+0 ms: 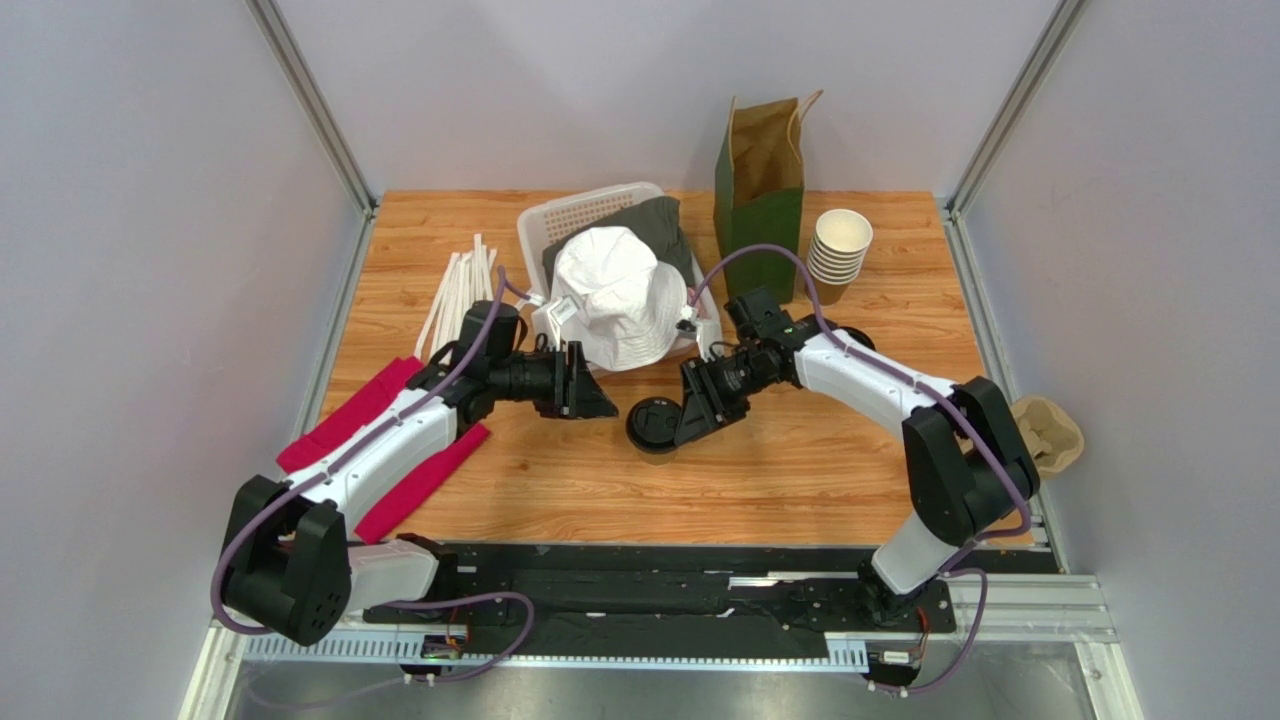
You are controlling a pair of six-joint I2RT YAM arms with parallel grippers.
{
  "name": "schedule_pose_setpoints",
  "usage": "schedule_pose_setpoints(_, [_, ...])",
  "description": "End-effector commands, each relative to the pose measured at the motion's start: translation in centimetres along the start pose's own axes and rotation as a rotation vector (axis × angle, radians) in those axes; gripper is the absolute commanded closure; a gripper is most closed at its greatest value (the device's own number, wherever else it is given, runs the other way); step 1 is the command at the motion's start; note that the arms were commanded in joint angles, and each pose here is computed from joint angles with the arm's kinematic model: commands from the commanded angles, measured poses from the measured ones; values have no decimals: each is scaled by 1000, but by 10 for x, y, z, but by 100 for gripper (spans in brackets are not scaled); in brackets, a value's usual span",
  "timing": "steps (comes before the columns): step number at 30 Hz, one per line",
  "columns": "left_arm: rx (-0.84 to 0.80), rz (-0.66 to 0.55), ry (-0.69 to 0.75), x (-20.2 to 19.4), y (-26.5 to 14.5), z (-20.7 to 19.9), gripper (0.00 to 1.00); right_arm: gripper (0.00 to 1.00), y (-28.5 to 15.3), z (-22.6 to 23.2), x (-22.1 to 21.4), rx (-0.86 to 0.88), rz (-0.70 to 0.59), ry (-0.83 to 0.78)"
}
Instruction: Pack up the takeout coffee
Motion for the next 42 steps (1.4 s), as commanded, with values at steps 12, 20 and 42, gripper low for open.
schedule_pose_setpoints(12, [73,26,-96,1,14,24,61,61,-39,-6,44,-21,-133,28])
schedule_pose_setpoints(20, [61,53,-68,0,25,21,61,67,-29,-8,55,12,-116,103])
schedule_pose_setpoints(42, [54,60,-64,6,41,24,61,71,-12,-16,52,-16,-77,121])
Point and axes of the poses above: each gripper's point midway between its finger pads, its own y axis out along the fingers, its own z axis along the line the jaws close on, x = y × z, the point moved 2 cm from there along -y, back along the fingers, and after that the axes turned 2 degrees about -y, right-handed, at the moved point
